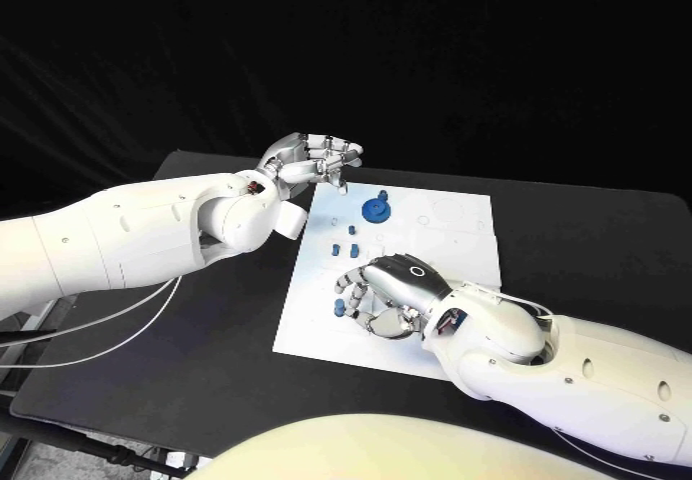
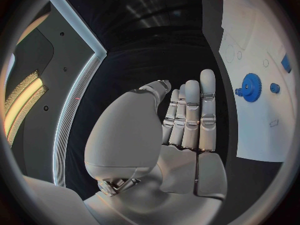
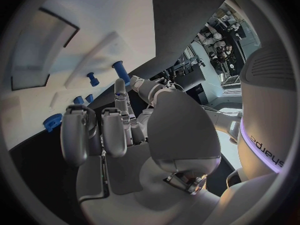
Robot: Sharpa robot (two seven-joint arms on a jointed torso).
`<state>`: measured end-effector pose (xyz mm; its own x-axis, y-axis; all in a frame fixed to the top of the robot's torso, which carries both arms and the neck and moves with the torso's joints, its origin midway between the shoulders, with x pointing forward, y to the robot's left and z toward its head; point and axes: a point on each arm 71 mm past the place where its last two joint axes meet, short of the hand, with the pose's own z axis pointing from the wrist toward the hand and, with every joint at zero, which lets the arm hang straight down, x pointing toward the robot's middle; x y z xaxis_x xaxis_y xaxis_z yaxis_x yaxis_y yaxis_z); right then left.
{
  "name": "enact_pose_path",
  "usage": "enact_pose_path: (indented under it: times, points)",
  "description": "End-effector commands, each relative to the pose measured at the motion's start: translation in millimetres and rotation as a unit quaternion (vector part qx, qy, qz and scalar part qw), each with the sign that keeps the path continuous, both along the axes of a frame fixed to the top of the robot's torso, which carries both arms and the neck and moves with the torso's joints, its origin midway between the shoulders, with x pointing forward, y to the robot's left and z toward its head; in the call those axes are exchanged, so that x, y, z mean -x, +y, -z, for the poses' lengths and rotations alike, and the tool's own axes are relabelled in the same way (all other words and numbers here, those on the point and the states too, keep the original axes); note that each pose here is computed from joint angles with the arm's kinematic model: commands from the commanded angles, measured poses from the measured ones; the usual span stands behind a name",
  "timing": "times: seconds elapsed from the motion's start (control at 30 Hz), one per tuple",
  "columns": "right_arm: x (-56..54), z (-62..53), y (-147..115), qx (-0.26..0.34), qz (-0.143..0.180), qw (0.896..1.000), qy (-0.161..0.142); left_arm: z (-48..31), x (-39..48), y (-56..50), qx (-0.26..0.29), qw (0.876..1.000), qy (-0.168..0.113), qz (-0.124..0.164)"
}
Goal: Assemble the parts on the task board
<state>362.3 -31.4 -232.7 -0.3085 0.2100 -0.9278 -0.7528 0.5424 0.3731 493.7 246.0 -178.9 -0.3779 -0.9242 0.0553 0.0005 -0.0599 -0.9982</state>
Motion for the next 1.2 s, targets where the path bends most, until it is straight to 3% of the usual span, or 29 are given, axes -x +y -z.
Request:
enact_pose_path:
  times: [0.03,0.13,0.2,0.3,0.4,0.5,0.6,0.8,0.97,1.2]
  points:
    - [0.5,-7.9,-6,-0.019,0.004,1.0,-0.01,-1.3,0.6,-1.8,0.006,1.0,-0.002,0.007]
    - [-1.7,-16.0,-18,-0.035,0.018,0.999,-0.014,-1.3,0.8,-1.7,0.006,1.0,-0.002,0.007]
    - [-8.4,-24.8,-37,-0.056,0.047,0.997,0.001,-1.3,0.8,-1.4,0.006,1.0,-0.002,0.007]
    - [-20.5,-31.9,-67,-0.064,0.096,0.992,0.045,-1.4,1.1,-0.2,0.006,1.0,-0.002,0.006]
    - [-32.9,-36.3,-106,-0.059,0.156,0.98,0.105,-1.5,1.2,1.5,0.005,1.0,-0.002,0.003]
    - [-35.8,-37.7,-133,-0.053,0.192,0.971,0.131,-1.7,1.4,2.1,0.005,1.0,-0.003,0.003]
    - [-32.3,-36.3,-159,-0.043,0.224,0.963,0.146,-1.7,1.6,2.8,0.005,1.0,-0.003,0.002]
    - [-19.6,-27.5,-186,-0.024,0.265,0.952,0.151,-1.7,1.8,3.4,0.004,1.0,-0.003,0.002]
    - [-11.5,-18.3,-193,-0.002,0.287,0.947,0.147,-1.6,2.0,2.7,0.005,1.0,-0.003,0.003]
    - [-2.9,-4.5,-187,0.03,0.292,0.945,0.147,-1.6,2.4,2.3,0.005,1.0,-0.003,0.004]
